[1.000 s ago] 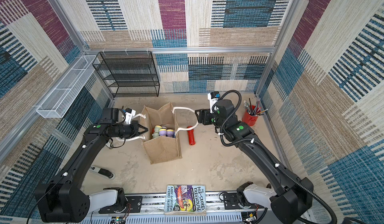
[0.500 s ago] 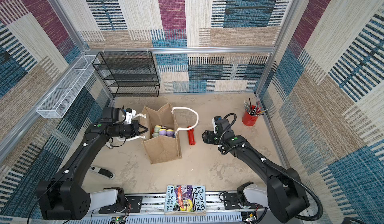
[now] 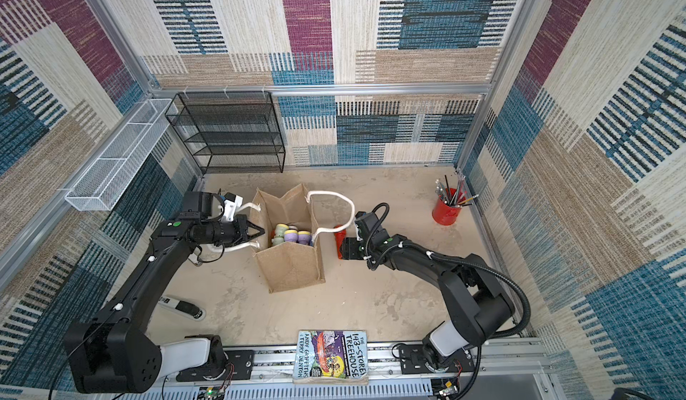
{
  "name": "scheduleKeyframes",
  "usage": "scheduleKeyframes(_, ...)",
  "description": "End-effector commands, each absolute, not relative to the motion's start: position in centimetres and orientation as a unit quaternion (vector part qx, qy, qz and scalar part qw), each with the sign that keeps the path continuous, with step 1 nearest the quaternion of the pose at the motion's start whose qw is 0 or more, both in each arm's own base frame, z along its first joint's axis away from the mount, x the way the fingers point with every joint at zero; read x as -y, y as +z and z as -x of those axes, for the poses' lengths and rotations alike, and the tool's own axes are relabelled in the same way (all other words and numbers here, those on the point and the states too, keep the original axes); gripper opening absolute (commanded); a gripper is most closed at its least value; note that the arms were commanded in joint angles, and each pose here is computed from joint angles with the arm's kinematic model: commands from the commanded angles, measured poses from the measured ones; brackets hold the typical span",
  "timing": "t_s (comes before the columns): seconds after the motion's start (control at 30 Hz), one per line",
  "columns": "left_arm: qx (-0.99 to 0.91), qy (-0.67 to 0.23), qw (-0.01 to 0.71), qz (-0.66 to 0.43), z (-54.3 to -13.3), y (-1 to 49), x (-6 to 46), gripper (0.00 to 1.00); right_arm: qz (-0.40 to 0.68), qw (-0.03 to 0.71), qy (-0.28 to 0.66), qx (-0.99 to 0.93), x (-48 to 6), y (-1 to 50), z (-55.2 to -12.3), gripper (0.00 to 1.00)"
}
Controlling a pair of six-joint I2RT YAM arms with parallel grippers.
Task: Put the flashlights into the tote bags
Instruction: Pick up the flashlight from the center of the board.
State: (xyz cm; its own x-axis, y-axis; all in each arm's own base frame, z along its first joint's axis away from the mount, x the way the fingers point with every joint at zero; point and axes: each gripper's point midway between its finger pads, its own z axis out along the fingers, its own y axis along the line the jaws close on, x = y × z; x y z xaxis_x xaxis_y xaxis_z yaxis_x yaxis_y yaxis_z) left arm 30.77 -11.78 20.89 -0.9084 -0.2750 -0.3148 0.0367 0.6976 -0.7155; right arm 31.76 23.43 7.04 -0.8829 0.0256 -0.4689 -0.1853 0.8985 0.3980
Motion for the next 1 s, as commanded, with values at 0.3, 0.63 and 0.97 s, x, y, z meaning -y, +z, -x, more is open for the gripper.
scheduleKeyframes(0.3, -0.897, -0.387, 0.204, 0.055, -30.4, 21.0, 11.9, 0.04, 0.080, 0.241, 0.134, -0.958, -24.6, 4.7, -33.5, 0.70)
scheduleKeyframes(0.63, -0.896, -0.390, 0.204, 0.053, -30.2, 21.1, 12.0, 0.05, 0.113, 0.222, 0.072, -0.966, -25.1, 2.2, -33.8, 0.66)
scheduleKeyframes(0.97, -0.893, -0.395, 0.209, 0.051, -30.0, 21.5, 12.1, 0.05, 0.122, 0.206, 0.035, -0.970, -24.8, 0.7, -32.9, 0.40)
